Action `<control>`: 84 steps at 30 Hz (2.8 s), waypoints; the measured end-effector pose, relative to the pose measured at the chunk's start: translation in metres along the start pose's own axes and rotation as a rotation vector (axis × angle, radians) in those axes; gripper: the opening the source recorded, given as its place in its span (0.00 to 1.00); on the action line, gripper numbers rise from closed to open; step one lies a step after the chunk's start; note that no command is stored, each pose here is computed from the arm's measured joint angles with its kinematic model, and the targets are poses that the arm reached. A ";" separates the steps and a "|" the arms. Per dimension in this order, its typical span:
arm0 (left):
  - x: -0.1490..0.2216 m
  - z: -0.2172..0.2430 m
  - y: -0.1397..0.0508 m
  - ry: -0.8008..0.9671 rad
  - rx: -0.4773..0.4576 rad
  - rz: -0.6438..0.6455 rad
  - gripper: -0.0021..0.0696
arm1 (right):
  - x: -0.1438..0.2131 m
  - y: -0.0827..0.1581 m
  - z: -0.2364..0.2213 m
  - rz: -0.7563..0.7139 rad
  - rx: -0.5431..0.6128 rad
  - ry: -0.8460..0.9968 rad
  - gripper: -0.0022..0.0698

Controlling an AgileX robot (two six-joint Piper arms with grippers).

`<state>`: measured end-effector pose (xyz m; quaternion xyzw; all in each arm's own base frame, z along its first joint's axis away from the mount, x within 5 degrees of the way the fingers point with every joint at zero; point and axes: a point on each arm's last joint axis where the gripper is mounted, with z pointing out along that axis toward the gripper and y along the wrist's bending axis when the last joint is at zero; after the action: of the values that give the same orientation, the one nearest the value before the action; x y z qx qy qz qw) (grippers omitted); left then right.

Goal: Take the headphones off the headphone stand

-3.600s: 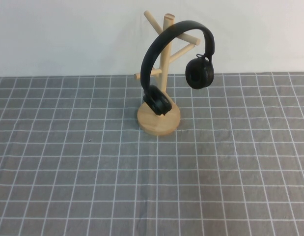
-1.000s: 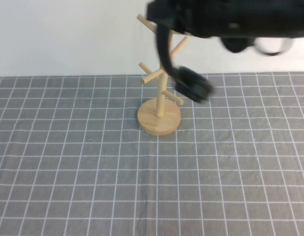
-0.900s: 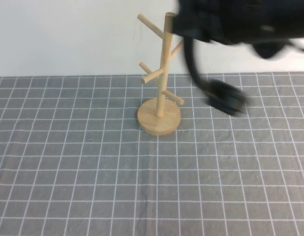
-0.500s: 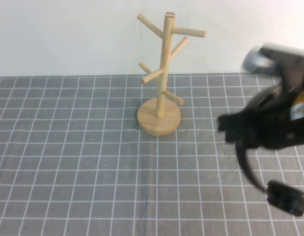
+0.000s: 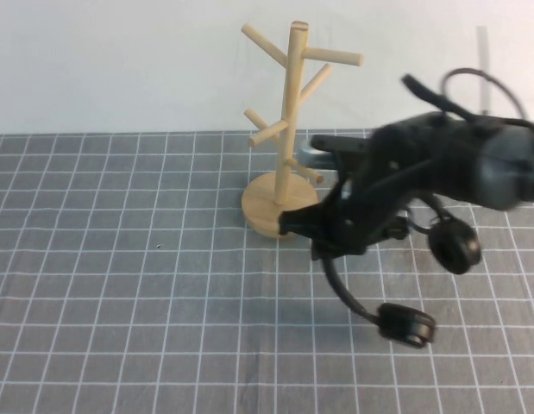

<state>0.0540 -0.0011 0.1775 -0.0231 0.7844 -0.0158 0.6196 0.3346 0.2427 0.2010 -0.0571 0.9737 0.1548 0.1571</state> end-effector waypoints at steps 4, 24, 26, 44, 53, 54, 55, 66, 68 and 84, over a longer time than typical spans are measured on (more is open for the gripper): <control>0.000 0.000 0.000 0.000 0.000 0.000 0.02 | -0.015 0.008 0.022 0.011 -0.007 0.039 0.10; 0.000 0.000 0.000 0.000 0.000 0.000 0.02 | -0.017 0.003 0.055 0.017 0.086 0.151 0.58; 0.000 0.000 0.000 0.000 0.000 0.000 0.02 | -0.018 0.004 0.050 0.012 0.103 0.182 0.61; 0.000 0.000 0.000 0.000 0.000 0.000 0.02 | 0.009 0.044 -0.134 -0.243 0.211 -0.017 0.02; 0.000 0.000 0.000 0.000 0.000 0.000 0.02 | 0.053 0.034 -0.237 -0.278 0.132 -0.208 0.02; 0.000 0.000 0.000 0.000 0.000 0.000 0.02 | 0.055 0.031 -0.244 -0.303 0.138 -0.226 0.02; 0.000 0.000 0.000 0.000 0.000 0.000 0.02 | 0.056 0.029 -0.247 -0.326 0.149 -0.236 0.02; 0.000 0.000 0.000 0.000 0.000 0.000 0.02 | 0.111 -0.044 -0.232 -0.299 0.248 -0.230 0.02; 0.000 0.000 0.000 0.000 0.000 0.000 0.02 | 0.123 -0.068 -0.222 -0.299 0.218 -0.319 0.02; 0.000 0.000 0.000 0.001 0.000 0.000 0.02 | 0.259 -0.184 -0.149 -0.150 0.269 -1.167 0.02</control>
<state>0.0540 -0.0011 0.1775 -0.0231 0.7846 -0.0159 0.6194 0.0770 0.0044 0.1997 -0.0109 0.7311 0.0247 0.6817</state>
